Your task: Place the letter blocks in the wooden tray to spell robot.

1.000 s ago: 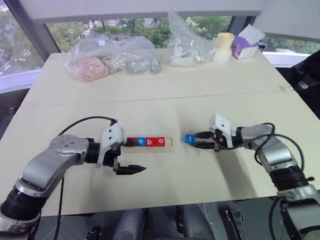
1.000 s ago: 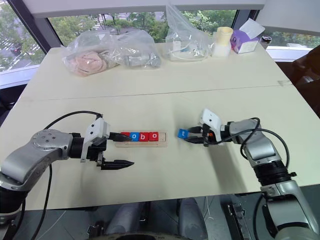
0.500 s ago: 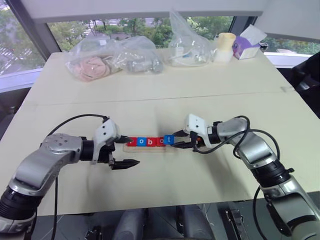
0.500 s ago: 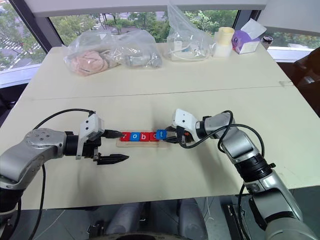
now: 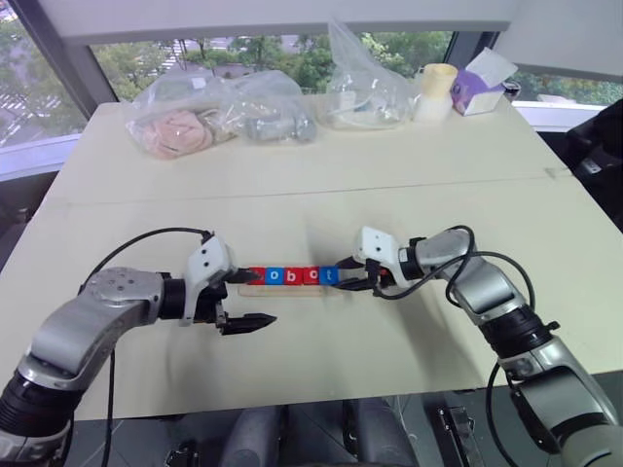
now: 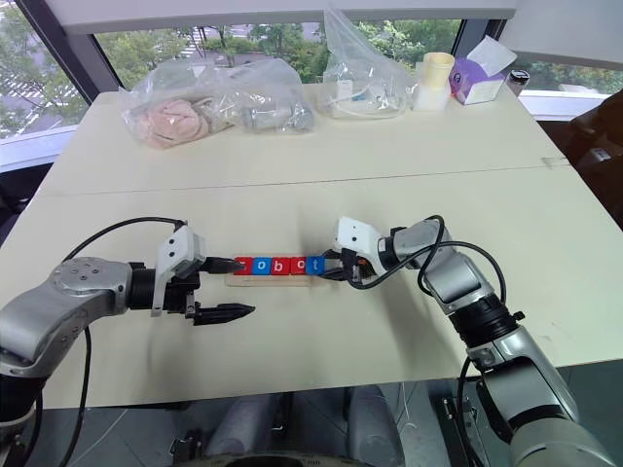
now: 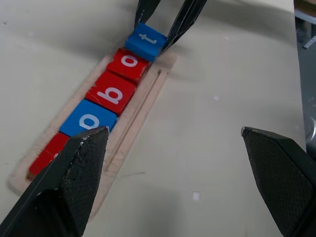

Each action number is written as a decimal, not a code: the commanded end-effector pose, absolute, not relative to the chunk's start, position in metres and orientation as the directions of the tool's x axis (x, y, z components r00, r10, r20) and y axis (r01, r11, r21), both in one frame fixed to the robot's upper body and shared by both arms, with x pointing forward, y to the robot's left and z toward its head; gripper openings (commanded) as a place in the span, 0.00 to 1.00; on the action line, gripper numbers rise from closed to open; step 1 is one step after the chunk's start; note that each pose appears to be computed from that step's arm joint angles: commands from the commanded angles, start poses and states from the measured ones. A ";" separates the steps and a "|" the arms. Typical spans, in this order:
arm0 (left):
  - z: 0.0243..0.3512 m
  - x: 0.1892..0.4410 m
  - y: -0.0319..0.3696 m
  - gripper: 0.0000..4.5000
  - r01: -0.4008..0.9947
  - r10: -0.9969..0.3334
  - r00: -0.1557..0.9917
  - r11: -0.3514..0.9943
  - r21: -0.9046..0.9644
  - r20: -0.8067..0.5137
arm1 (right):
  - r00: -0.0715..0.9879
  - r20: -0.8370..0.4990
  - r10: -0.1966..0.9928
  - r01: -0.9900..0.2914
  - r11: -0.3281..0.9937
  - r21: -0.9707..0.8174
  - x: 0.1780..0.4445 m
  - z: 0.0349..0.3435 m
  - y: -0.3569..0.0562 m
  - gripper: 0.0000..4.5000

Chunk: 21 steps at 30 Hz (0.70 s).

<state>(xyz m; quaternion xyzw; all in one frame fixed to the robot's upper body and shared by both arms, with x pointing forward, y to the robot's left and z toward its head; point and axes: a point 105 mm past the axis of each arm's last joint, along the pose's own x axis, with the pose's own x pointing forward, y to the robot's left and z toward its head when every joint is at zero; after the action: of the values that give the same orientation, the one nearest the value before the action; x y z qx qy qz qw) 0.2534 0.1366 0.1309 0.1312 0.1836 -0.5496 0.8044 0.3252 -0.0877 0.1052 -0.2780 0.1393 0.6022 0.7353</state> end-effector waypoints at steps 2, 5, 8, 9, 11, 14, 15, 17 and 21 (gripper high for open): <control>0.141 0.257 0.139 1.00 0.929 -0.840 0.354 0.366 0.053 -0.411 | 0.229 -0.520 0.823 -0.957 0.093 -0.275 0.327 0.114 -0.078 0.24; 0.141 0.259 0.136 1.00 0.929 -0.841 0.356 0.366 0.056 -0.407 | 0.228 -0.519 0.824 -0.956 0.088 -0.279 0.327 0.115 -0.076 0.24; 0.142 0.258 0.132 1.00 0.928 -0.842 0.359 0.367 0.059 -0.402 | 0.241 -0.520 0.819 -0.952 0.094 -0.293 0.328 0.118 -0.081 0.24; 0.142 0.258 0.132 1.00 0.928 -0.842 0.361 0.369 0.060 -0.402 | 0.248 -0.522 0.816 -0.949 0.097 -0.300 0.329 0.120 -0.083 0.24; 0.145 0.259 0.130 1.00 0.926 -0.841 0.365 0.372 0.064 -0.400 | 0.259 -0.523 0.812 -0.946 0.103 -0.307 0.330 0.124 -0.089 0.24; 0.150 0.259 0.126 1.00 0.926 -0.841 0.367 0.372 0.068 -0.398 | 0.263 -0.528 0.808 -0.944 0.103 -0.312 0.328 0.129 -0.094 0.24; 0.151 0.260 0.124 1.00 0.926 -0.841 0.367 0.372 0.069 -0.397 | 0.263 -0.530 0.806 -0.944 0.102 -0.312 0.327 0.130 -0.096 0.24; 0.153 0.260 0.121 1.00 0.926 -0.842 0.367 0.371 0.070 -0.396 | 0.260 -0.538 0.802 -0.946 0.099 -0.308 0.324 0.130 -0.098 0.24; 0.156 0.261 0.117 1.00 0.927 -0.844 0.365 0.368 0.070 -0.393 | 0.259 -0.556 0.790 -0.950 0.104 -0.295 0.324 0.122 -0.099 0.24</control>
<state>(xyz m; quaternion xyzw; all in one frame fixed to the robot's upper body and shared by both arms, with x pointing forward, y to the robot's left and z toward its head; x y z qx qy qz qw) 0.2635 0.1224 0.1479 0.1344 0.1616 -0.5363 0.8174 0.3240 -0.1024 0.1147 -0.3021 0.1457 0.5934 0.7317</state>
